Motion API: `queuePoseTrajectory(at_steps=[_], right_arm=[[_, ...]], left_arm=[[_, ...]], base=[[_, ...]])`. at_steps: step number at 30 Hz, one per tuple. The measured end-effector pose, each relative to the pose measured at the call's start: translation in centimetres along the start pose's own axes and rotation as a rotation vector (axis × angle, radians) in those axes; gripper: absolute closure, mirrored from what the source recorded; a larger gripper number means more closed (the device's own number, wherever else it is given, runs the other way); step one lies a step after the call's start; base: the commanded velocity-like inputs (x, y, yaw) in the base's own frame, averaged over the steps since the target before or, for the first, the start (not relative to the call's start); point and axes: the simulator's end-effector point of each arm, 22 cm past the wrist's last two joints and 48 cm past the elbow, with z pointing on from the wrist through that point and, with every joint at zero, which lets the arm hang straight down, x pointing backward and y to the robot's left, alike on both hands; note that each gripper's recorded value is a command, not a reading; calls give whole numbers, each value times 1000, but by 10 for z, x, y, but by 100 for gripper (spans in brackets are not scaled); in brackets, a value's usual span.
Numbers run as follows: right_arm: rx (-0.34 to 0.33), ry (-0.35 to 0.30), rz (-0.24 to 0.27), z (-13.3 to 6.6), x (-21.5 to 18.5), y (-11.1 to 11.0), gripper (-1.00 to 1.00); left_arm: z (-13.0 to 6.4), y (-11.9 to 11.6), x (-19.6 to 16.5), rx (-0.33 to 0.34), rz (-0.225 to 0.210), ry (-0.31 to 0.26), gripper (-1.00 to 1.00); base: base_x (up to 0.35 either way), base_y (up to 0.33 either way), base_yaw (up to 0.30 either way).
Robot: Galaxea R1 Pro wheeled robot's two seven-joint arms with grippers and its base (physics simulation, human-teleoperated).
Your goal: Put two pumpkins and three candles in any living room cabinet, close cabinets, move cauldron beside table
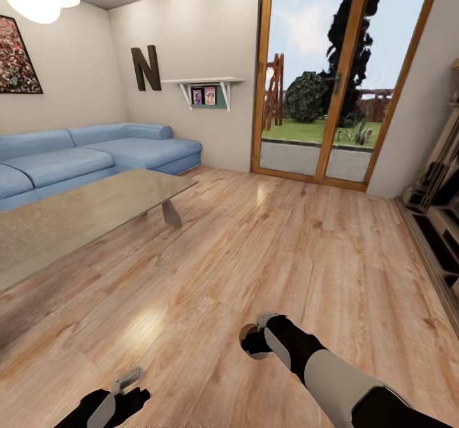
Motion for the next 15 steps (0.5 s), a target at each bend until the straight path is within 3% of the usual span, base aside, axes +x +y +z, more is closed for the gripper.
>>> queuePoseTrajectory(at_steps=[15], right_arm=[[3,-1,-11,-1,0,0,100]], left_arm=[[0,0,0,0,-3,-1,-100]], base=[[0,0,288]])
